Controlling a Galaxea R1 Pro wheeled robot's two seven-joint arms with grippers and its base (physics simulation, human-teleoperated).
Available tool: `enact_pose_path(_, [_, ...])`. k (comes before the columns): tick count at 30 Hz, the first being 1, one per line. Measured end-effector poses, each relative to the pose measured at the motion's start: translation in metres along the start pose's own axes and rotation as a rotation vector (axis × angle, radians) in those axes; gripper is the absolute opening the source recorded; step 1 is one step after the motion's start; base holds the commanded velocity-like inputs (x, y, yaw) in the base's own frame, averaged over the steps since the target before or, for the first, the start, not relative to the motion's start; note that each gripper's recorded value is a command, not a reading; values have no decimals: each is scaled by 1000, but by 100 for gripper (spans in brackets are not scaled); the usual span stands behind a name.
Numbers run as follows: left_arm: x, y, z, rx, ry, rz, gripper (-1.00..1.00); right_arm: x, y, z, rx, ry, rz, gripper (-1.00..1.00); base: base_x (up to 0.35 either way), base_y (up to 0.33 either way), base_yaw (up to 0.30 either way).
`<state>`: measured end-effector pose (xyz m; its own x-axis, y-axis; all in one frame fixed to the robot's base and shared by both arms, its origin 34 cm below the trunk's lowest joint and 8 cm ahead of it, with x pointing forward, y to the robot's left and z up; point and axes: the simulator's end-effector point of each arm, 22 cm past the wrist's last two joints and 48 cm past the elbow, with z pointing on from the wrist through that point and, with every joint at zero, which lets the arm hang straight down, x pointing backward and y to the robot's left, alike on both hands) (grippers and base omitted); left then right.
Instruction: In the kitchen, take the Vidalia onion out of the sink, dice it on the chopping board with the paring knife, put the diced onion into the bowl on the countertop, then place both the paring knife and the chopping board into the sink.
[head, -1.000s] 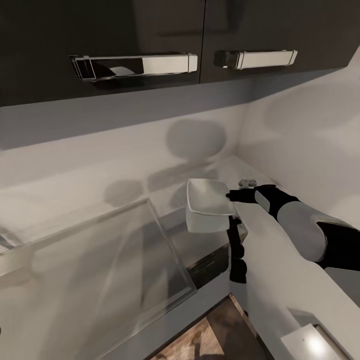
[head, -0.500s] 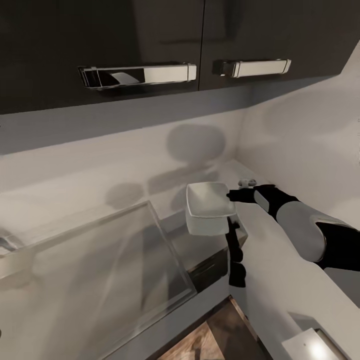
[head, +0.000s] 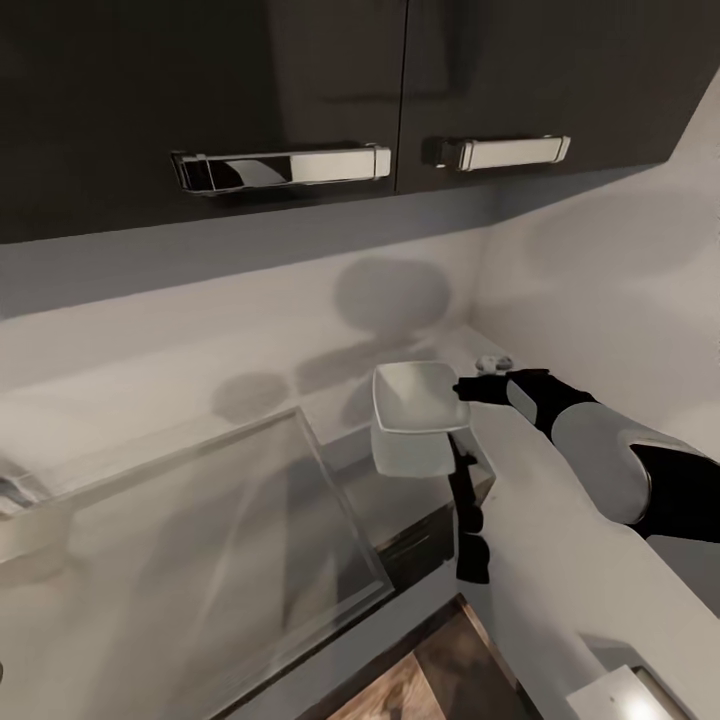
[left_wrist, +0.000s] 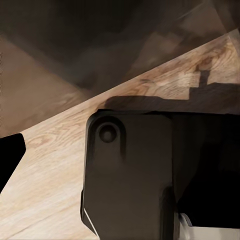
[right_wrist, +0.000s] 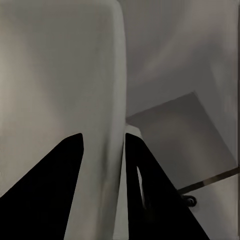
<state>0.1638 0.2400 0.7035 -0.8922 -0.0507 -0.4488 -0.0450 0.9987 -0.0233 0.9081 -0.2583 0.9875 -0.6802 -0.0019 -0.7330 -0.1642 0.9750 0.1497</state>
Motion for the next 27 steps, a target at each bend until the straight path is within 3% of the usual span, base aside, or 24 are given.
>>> enact_pose_path(8, [-5, -1, 2, 1, -13, 0, 100, -12, 1, -7, 1, -26, -8, -100, -81, 0, 0])
enact_pose_path(27, [-9, 0, 3, 1, -33, 2, 100, -27, 8, -20, -4, -52, -13, -100, -319, 12, 33])
